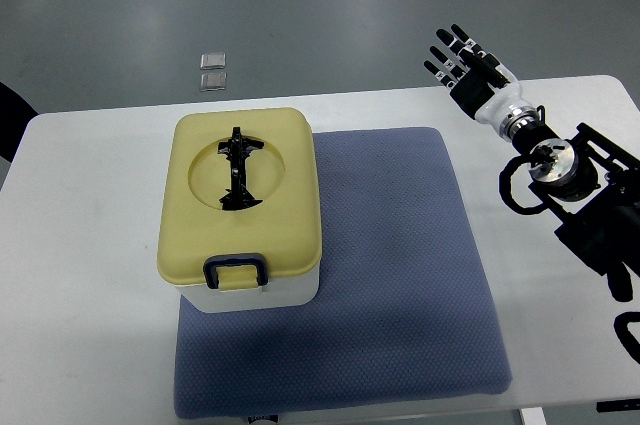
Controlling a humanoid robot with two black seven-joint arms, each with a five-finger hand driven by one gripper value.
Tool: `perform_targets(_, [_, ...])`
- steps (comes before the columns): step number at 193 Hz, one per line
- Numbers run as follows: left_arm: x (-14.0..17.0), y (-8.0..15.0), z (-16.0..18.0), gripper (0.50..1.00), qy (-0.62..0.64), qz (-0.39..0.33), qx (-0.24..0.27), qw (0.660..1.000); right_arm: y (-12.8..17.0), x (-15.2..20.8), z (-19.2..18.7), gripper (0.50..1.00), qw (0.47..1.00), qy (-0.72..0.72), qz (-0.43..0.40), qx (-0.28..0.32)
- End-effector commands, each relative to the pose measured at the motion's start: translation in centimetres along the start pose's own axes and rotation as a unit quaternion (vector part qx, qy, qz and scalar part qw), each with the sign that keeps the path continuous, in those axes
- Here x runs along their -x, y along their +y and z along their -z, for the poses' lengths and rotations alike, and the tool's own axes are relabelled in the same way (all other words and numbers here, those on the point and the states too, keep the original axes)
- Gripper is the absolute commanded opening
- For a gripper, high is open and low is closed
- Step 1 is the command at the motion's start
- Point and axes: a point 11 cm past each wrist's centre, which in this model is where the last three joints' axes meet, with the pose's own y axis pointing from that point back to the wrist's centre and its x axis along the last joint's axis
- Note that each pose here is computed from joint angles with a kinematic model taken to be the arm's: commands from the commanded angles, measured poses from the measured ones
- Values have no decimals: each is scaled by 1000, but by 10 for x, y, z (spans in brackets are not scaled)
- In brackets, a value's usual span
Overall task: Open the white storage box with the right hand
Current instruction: 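Move the right hand over the yellow lid toward its black handle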
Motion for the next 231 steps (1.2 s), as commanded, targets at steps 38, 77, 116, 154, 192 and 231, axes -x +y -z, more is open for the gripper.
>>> perform_targets(38, [-1, 0, 0, 1000, 1, -2, 0, 1000, -2, 4, 3, 946, 1000, 13, 6, 0])
perform_targets(77, [-2, 0, 0, 1000, 2, -4, 0, 1000, -11, 27, 14, 946, 992, 121, 43, 11])
perform_targets(116, [-1, 0, 0, 1000, 0, -2, 0, 1000, -20, 85, 1, 946, 891, 406, 183, 86])
perform_targets(154, [0, 0, 0, 1000, -1, -1, 0, 1000, -11, 143, 0, 944, 667, 656, 317, 153])
perform_targets(192, [0, 0, -1, 1000, 1, -1, 1, 1000, -6, 195, 2, 946, 475, 785, 362, 164])
perform_targets(231, [0, 0, 0, 1000, 2, 0, 1, 1000, -5, 228, 1, 946, 400, 827, 370, 137])
